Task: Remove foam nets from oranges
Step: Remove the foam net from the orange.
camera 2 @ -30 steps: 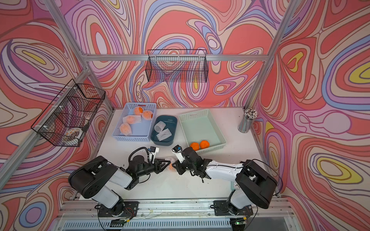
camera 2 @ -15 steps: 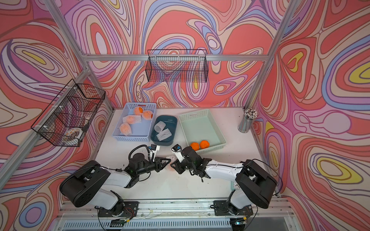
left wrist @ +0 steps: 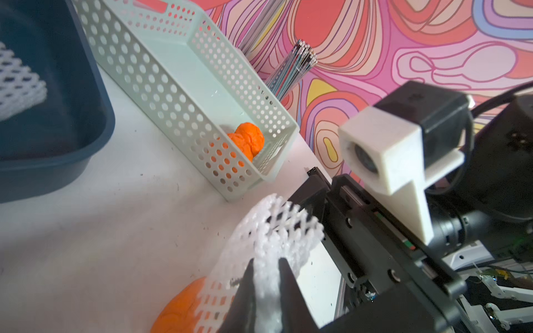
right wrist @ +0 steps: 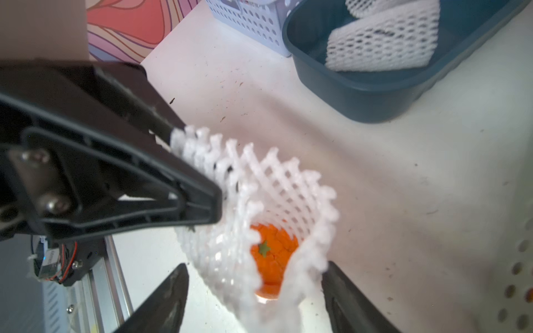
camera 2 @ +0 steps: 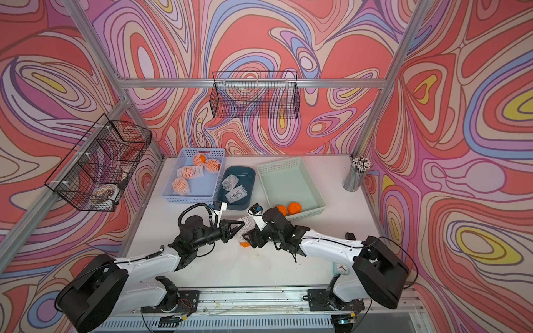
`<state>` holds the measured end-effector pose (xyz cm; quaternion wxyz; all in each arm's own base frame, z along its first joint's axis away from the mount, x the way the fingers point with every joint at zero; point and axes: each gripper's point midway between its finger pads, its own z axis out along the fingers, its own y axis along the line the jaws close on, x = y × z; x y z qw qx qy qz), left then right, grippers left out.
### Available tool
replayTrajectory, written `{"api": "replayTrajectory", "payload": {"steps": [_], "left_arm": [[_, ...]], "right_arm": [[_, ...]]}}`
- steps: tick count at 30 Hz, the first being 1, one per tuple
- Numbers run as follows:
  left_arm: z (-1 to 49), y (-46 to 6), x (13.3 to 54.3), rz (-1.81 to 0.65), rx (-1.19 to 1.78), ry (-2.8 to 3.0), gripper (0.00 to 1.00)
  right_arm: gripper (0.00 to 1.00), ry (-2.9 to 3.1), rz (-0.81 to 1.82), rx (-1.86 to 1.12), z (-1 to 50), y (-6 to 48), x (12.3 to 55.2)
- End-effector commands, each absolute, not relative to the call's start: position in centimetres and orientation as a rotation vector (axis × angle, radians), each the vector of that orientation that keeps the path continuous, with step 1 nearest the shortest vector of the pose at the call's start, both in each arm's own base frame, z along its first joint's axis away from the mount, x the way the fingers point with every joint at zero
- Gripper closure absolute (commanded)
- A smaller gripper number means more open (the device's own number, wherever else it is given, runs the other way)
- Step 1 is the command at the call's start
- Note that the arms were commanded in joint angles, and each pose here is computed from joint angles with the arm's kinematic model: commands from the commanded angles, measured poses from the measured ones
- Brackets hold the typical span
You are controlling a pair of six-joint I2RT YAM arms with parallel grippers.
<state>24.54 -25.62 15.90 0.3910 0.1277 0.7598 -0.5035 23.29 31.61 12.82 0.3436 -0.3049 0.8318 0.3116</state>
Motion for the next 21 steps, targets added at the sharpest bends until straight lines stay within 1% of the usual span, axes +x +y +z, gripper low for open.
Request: {"api": "replayTrajectory", "payload": {"steps": [1,4,9,10,14,17,21], "left_arm": [[14.5,-25.2,24.5,-1.201,0.328,2.037,0.84],[14.9,-24.9,24.9,-1.173,0.316,2.059,0.84],[16.5,-24.6,26.4,-1.104,0.303,2.124,0.85],[17.5,-24.6,26.9,-1.091,0.303,2.122,0.85],[18.4,-23.1,29.1,-1.006,0.253,2.191,0.85],[19.6,-22.4,31.0,-0.975,0.235,2.228,0.85],[19.6,-21.7,33.5,-0.825,0.251,2.344,0.86]], "right_arm": [[0.15,2.146,0.777,-0.774,13.8,30.6,23.3],[0.02,2.114,0.805,-0.771,15.1,30.3,22.7],[0.02,2.063,0.851,-0.802,17.1,29.6,21.2],[0.02,2.057,0.852,-0.803,17.3,29.3,21.0],[0.02,2.034,0.872,-0.785,18.3,28.4,20.1],[0.02,2.052,0.869,-0.772,18.3,27.9,19.9],[0.02,2.100,0.840,-0.730,18.0,27.3,20.0]]}}
